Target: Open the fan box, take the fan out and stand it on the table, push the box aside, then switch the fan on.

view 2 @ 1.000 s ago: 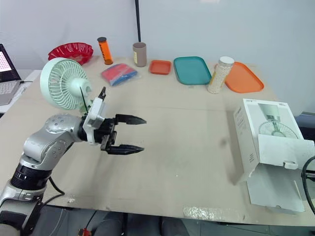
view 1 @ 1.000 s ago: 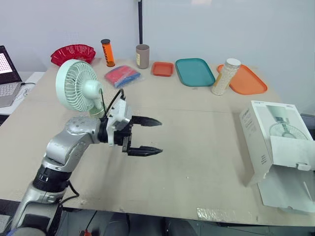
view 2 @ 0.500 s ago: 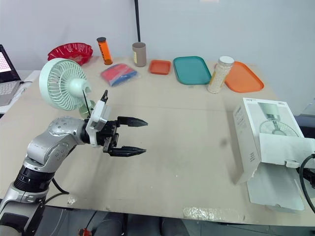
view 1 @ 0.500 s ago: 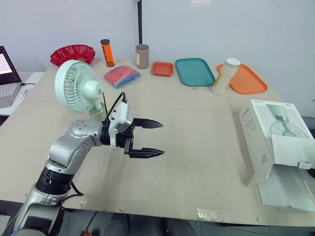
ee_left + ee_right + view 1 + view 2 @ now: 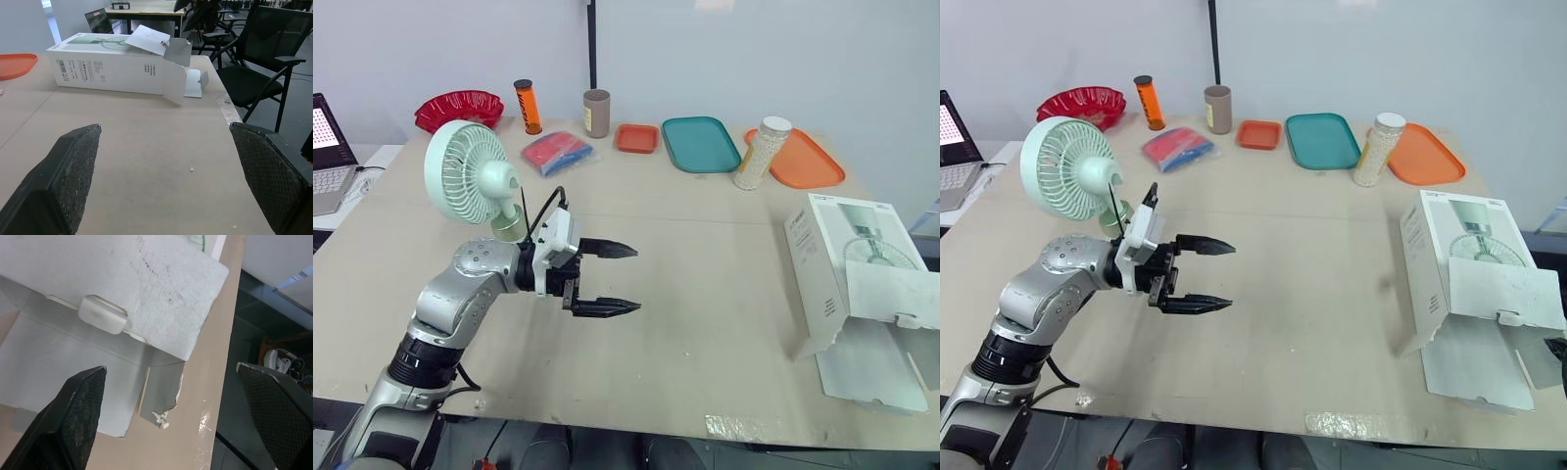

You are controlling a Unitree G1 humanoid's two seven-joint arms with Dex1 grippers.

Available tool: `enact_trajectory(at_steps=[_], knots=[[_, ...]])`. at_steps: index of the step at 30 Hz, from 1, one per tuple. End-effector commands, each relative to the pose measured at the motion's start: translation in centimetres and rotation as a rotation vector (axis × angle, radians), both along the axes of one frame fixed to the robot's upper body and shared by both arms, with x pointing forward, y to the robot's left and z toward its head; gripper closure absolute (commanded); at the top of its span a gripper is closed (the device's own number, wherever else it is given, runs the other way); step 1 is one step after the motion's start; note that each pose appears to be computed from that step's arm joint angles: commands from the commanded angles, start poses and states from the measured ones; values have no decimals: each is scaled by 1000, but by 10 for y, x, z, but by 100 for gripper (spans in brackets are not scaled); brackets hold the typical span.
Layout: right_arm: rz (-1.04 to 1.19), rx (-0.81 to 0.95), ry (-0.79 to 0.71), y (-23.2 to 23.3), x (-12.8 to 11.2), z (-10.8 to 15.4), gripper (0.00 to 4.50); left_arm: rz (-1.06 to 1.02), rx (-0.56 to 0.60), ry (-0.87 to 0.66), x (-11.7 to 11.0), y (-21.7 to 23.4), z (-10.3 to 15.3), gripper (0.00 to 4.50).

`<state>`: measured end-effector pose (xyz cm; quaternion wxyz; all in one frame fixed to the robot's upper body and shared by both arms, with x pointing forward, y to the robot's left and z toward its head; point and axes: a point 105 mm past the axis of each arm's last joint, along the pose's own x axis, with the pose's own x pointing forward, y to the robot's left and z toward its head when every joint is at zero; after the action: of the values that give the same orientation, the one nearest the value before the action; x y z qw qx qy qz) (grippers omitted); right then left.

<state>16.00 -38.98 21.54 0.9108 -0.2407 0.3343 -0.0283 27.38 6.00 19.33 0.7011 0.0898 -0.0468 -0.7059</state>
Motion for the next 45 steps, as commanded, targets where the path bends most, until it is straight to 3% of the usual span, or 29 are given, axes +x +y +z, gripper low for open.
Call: enact_trajectory(at_steps=[1,8,14,21,25,35,39,45], knots=[[165,-37,-72,37,7,43,11,5,-17,-38,2,-1,7,0],[437,73,-218,101,37,76,11,78,9,-13,-2,10,-3,0],[814,341,-286,178,54,60,11,308,20,39,-22,43,-20,0],[1080,461,-308,237,60,64,11,562,28,63,-42,75,-31,0],[1132,486,-257,254,64,54,11,700,50,79,-61,92,-43,0],[1084,495,-249,257,77,37,11,1067,34,54,-58,166,-42,0],[1062,470,-307,261,78,22,11,1222,-5,34,-49,200,-33,0],[1099,483,-317,268,78,23,11,1279,-51,3,-33,209,-14,0]])
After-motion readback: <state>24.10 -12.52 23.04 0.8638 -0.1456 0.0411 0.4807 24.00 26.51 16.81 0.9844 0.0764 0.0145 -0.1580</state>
